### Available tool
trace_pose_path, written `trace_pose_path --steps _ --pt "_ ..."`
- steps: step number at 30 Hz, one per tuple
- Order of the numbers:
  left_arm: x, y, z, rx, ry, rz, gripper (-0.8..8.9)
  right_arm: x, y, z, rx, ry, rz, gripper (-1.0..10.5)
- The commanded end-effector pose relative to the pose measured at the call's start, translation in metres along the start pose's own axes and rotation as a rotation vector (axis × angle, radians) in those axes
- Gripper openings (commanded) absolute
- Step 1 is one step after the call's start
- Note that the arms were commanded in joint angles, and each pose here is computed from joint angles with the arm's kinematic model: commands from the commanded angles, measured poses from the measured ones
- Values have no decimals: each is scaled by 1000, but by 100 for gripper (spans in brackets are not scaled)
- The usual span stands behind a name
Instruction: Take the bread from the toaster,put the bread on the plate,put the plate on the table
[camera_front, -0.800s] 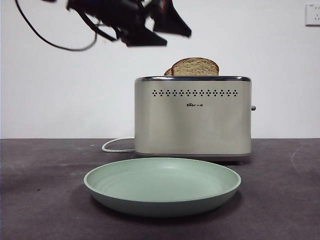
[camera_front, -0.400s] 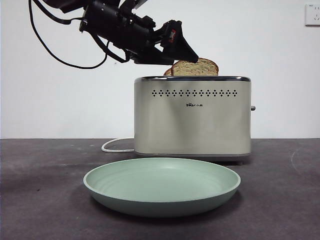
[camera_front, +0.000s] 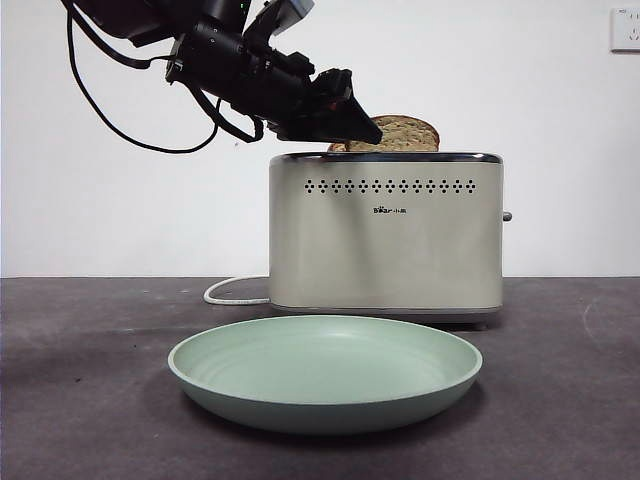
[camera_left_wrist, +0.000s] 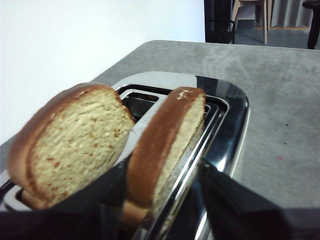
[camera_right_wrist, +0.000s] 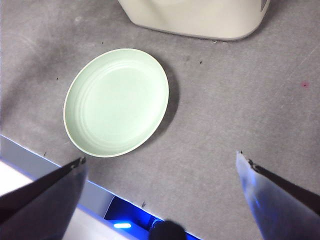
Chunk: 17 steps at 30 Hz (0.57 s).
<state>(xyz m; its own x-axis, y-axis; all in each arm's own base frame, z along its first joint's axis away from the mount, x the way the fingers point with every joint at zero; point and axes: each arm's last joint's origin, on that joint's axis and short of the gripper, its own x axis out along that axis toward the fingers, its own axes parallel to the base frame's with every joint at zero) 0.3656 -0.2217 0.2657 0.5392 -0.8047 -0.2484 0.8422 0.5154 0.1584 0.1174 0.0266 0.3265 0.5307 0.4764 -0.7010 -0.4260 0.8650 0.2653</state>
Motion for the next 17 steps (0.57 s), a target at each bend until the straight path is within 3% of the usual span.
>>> trace_pose_path --steps 1,4,17 --pt "5 -5 -2 1 -4 -32 76 -1 0 1 -8 -6 0 505" --pt "5 -5 -2 1 -4 -32 -12 -1 0 1 -8 -6 0 505" --pt "-3 -3 13 5 -74 -7 -9 -1 0 1 -8 -6 0 504"
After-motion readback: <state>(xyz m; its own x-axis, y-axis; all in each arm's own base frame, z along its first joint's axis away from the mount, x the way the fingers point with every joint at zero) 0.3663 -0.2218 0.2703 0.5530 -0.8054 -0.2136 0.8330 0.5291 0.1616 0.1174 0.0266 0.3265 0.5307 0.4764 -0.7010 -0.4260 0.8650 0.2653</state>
